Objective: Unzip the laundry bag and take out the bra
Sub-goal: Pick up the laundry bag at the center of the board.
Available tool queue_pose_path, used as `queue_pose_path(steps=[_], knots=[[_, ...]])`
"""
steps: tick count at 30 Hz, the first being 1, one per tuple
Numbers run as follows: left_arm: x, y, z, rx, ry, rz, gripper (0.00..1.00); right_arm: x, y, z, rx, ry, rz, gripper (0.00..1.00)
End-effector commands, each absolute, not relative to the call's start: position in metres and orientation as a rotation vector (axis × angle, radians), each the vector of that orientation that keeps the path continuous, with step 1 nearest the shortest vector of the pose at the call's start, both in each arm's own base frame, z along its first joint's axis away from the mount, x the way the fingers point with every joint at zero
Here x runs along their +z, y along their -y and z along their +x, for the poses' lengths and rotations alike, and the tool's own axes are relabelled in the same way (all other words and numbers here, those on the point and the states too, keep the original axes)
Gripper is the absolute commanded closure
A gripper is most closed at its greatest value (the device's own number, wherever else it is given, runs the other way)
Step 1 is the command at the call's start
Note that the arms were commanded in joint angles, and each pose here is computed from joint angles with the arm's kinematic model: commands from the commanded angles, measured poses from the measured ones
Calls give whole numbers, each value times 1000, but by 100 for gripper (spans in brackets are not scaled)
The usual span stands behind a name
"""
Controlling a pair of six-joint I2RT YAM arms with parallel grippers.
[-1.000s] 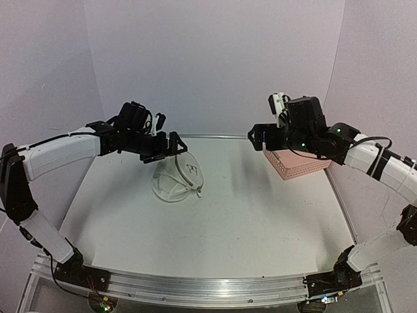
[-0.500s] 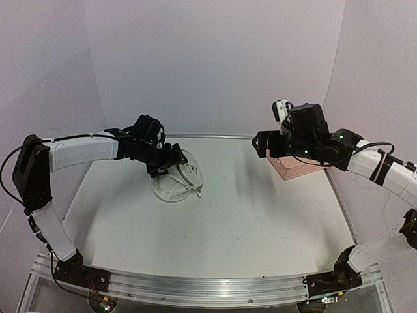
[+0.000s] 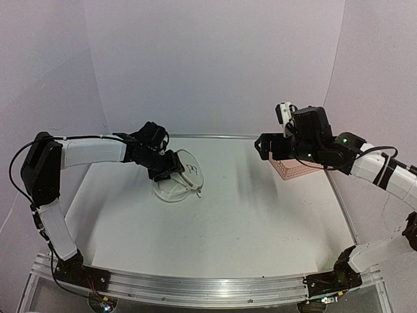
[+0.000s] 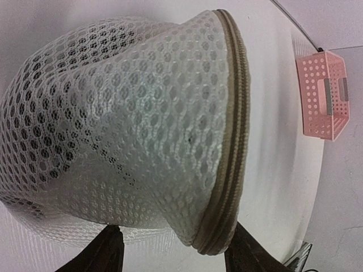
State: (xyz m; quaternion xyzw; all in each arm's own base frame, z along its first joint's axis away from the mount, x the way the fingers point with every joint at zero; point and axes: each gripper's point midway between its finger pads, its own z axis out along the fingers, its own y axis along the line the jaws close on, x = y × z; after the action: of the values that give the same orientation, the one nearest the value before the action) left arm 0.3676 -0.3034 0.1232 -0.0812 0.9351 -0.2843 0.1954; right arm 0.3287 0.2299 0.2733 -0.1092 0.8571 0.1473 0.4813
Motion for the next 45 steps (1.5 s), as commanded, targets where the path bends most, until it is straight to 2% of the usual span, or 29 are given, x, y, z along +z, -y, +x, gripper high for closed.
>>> queue_pose_path(steps=[1, 5, 15, 25, 28, 31, 35, 45], knots=[[146, 314, 385, -827, -2542, -206, 41, 292, -229, 326, 399, -2036, -231, 2], [147, 318, 388, -837, -2538, -199, 46, 290, -230, 326, 403, -2040, -231, 2], [166, 330, 400, -882, -2496, -178, 41, 291, -228, 321, 416, -2038, -230, 2], [145, 331, 405, -840, -2529, -181, 45, 284, -226, 318, 419, -2050, -223, 2], [141, 331, 405, -830, -2537, -175, 54, 284, -225, 318, 418, -2050, -219, 2], [140, 331, 405, -831, -2539, -168, 76, 283, -226, 318, 420, -2054, -219, 2], [144, 332, 402, -849, -2538, -153, 98, 283, -225, 319, 421, -2054, -212, 2], [183, 348, 386, -1028, -2462, -19, 100, 264, -232, 328, 401, -2098, -204, 2]])
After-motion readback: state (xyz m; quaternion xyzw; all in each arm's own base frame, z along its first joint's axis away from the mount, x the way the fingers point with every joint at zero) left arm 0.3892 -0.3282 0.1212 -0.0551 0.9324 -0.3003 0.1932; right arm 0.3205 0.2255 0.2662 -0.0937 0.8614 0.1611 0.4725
